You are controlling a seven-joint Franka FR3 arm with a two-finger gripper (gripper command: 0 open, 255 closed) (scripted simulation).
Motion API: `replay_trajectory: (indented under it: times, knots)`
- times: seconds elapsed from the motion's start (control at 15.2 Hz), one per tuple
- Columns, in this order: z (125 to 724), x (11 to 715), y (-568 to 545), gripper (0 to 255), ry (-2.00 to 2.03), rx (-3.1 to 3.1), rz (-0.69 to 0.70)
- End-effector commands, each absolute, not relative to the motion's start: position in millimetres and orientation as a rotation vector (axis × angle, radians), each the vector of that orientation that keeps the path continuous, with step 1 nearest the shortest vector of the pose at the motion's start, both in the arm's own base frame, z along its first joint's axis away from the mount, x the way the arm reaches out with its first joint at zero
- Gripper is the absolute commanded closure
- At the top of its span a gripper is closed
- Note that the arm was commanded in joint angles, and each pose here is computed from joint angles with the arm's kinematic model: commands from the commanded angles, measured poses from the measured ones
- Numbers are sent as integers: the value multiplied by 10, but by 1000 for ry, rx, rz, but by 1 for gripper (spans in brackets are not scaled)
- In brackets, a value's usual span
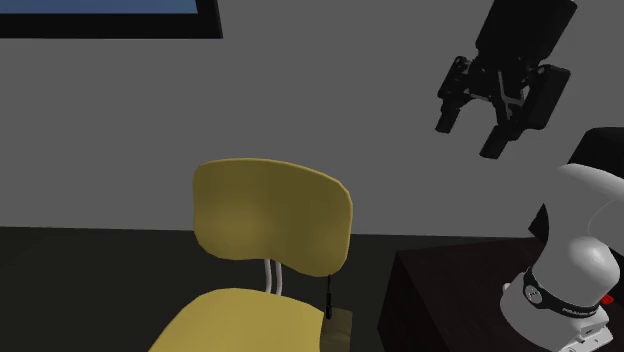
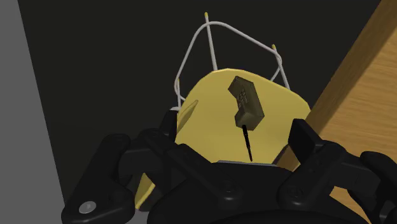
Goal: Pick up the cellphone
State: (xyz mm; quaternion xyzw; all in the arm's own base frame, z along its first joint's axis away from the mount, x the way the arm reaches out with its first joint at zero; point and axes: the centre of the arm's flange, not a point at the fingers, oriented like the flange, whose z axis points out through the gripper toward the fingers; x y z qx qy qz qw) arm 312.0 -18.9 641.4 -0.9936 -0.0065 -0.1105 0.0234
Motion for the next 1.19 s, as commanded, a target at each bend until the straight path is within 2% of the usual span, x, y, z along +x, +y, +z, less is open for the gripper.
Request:
replay_trajectory:
  times: [0.0,1.12]
  knots:
    - [6414,3120,-189,0,-20,-3076,-342]
    - [4783,4498,741,0,877,-2968,-170]
